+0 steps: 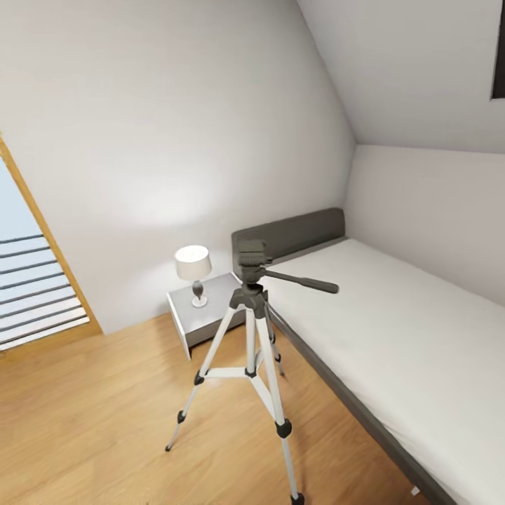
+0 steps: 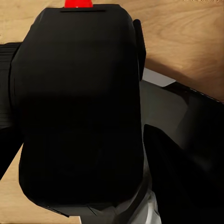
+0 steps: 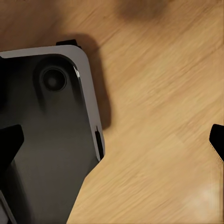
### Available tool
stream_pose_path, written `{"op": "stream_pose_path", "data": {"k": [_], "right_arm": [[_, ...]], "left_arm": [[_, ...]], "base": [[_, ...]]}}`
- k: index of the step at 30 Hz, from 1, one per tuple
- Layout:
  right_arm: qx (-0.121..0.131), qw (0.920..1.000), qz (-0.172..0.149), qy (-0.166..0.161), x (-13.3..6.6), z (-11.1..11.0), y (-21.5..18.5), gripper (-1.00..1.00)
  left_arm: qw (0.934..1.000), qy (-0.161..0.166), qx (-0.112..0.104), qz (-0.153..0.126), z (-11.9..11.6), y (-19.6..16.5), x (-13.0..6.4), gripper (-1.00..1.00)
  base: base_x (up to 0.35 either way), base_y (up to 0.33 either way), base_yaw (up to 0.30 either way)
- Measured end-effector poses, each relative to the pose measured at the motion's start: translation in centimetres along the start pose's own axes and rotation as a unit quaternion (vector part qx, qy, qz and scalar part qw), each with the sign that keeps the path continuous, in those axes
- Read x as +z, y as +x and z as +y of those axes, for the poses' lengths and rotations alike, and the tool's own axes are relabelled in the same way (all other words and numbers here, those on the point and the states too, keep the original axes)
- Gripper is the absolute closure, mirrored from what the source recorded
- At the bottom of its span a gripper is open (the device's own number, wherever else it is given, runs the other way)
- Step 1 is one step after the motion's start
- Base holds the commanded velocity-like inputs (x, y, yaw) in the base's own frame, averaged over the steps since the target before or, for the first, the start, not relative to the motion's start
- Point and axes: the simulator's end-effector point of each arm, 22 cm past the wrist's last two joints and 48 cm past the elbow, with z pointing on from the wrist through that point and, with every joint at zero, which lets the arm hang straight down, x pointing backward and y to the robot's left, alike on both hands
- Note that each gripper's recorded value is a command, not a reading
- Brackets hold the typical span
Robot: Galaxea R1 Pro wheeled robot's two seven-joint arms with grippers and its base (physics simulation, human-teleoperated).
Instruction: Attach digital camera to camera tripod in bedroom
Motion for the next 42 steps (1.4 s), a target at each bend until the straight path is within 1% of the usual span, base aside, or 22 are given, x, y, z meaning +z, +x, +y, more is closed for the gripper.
{"op": "stream_pose_path", "data": {"k": [8,42], "right_arm": [[0.0,1.0,0.0,0.0,0.0,-0.08,-0.01,-1.0],[0.001,1.0,0.001,0.0,0.0,0.02,0.03,-1.0]], "left_arm": [[1.0,0.0,0.0,0.0,-0.02,0.01,0.0,1.0],[1.0,0.0,0.001,0.0,-0.05,-0.02,0.0,1.0]], "base": [[0.0,0.0,0.118],[0.0,0.0,0.003]]}}
